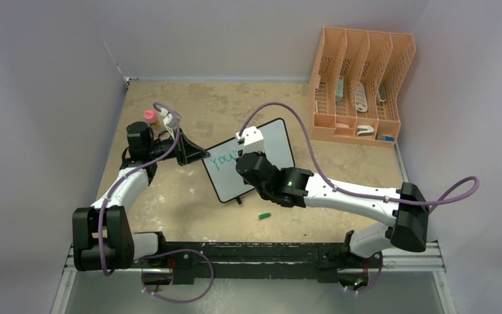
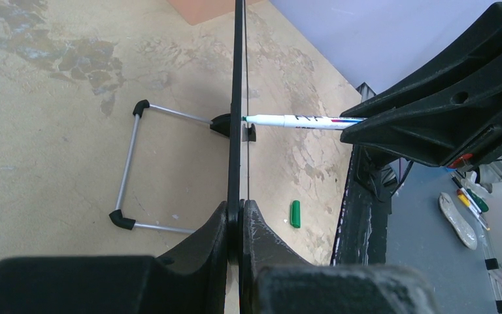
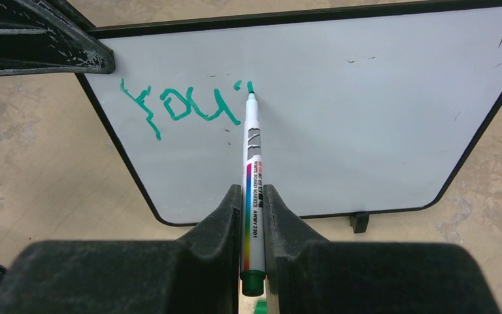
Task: Write a sentence on the whiteboard
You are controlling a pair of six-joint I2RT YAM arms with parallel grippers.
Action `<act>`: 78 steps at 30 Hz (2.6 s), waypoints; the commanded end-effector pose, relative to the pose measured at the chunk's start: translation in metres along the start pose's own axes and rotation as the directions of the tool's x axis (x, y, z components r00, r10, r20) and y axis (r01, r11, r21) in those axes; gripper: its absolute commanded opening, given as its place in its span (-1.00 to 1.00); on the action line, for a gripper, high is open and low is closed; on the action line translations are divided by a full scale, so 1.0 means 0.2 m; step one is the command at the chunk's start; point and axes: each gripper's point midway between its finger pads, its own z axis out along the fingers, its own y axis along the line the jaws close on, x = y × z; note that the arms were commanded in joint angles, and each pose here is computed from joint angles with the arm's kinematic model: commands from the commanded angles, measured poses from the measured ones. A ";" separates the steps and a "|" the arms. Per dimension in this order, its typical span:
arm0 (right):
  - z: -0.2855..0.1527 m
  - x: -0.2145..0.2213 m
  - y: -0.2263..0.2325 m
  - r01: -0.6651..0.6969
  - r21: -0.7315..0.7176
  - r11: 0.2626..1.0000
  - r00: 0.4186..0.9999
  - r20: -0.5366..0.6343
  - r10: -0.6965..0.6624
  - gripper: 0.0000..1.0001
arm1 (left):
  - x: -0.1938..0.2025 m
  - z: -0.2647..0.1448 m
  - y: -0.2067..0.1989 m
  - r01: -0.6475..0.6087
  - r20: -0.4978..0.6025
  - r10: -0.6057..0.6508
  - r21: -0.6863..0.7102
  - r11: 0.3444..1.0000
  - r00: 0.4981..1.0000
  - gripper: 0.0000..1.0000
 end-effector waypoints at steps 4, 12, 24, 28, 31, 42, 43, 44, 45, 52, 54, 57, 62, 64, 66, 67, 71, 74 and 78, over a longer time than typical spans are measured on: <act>-0.01 0.03 -0.03 -0.023 0.011 1.000 1.000 -0.019 0.024 -1.00 | -0.03 0.01 -0.06 -0.051 -0.007 0.052 0.050 0.997 0.999 -1.00; -0.01 0.07 -0.03 -0.023 0.008 1.000 0.999 -0.043 0.023 -1.00 | -0.03 0.01 -0.06 -0.051 -0.007 0.051 0.049 0.997 0.999 -1.00; -0.01 0.08 -0.03 -0.020 0.006 1.000 0.998 -0.056 0.020 -1.00 | -0.03 0.01 -0.06 -0.051 -0.008 0.051 0.051 0.997 0.999 -1.00; -0.01 0.09 -0.03 -0.021 0.007 1.000 0.998 -0.058 0.021 -1.00 | -0.03 0.01 -0.06 -0.051 -0.008 0.052 0.051 0.997 0.999 -1.00; -0.02 0.07 -0.03 -0.025 0.008 1.000 0.998 -0.049 0.025 -1.00 | -0.03 0.01 -0.06 -0.051 -0.008 0.052 0.051 0.997 0.999 -1.00; -0.07 -0.05 -0.02 -0.057 -0.029 0.998 0.998 0.012 0.057 -1.00 | -0.03 0.01 -0.06 -0.050 -0.009 0.051 0.050 0.997 0.999 -1.00; -0.07 -0.06 -0.02 -0.055 -0.029 0.998 0.998 0.016 0.055 -1.00 | -0.03 0.01 -0.06 -0.049 -0.009 0.049 0.050 0.998 0.999 -1.00; -0.07 -0.06 -0.02 -0.055 -0.030 0.998 0.998 0.020 0.056 -1.00 | -0.03 0.01 -0.06 -0.050 -0.009 0.050 0.050 0.997 0.999 -1.00; -0.07 -0.07 -0.01 -0.057 -0.032 0.998 0.998 0.024 0.058 -1.00 | -0.03 0.01 -0.06 -0.050 -0.009 0.051 0.050 0.997 0.999 -1.00; -0.05 -0.09 0.01 -0.053 -0.036 0.998 0.998 0.038 0.054 -1.00 | -0.02 0.01 -0.06 -0.049 -0.010 0.050 0.052 0.997 0.999 -1.00; -0.05 -0.10 0.01 -0.050 -0.036 0.998 0.998 0.042 0.051 -1.00 | -0.02 0.01 -0.06 -0.050 -0.010 0.051 0.051 0.997 0.999 -1.00; -0.04 -0.10 0.01 -0.047 -0.030 0.998 0.998 0.044 0.048 -1.00 | -0.02 0.01 -0.06 -0.051 -0.010 0.051 0.053 0.997 0.999 -1.00; -0.03 -0.09 0.00 -0.039 -0.016 0.999 0.998 0.043 0.039 -1.00 | -0.03 0.01 -0.06 -0.051 -0.010 0.052 0.053 0.997 0.999 -1.00; -0.02 -0.09 0.00 -0.037 -0.011 0.999 0.998 0.044 0.037 -1.00 | -0.03 0.01 -0.06 -0.050 -0.010 0.051 0.053 0.997 0.999 -1.00; -0.02 -0.09 0.00 -0.037 -0.009 0.999 0.998 0.044 0.037 -1.00 | -0.03 0.01 -0.06 -0.051 -0.010 0.052 0.053 0.997 0.999 -1.00; -0.02 -0.09 -0.01 -0.037 -0.008 0.999 0.998 0.044 0.038 -1.00 | -0.03 0.01 -0.06 -0.052 -0.010 0.053 0.053 0.997 0.999 -1.00; -0.01 -0.10 -0.01 -0.039 -0.007 0.999 0.998 0.050 0.039 -1.00 | -0.02 0.01 -0.06 -0.051 -0.011 0.051 0.053 0.997 0.999 -1.00; -0.01 -0.10 -0.01 -0.039 -0.006 0.999 0.998 0.055 0.040 -1.00 | -0.02 0.01 -0.06 -0.050 -0.011 0.051 0.053 0.997 0.999 -1.00; -0.01 -0.12 -0.02 -0.042 -0.002 0.999 0.997 0.064 0.042 -1.00 | -0.03 0.01 -0.06 -0.052 -0.011 0.053 0.053 0.997 0.999 -1.00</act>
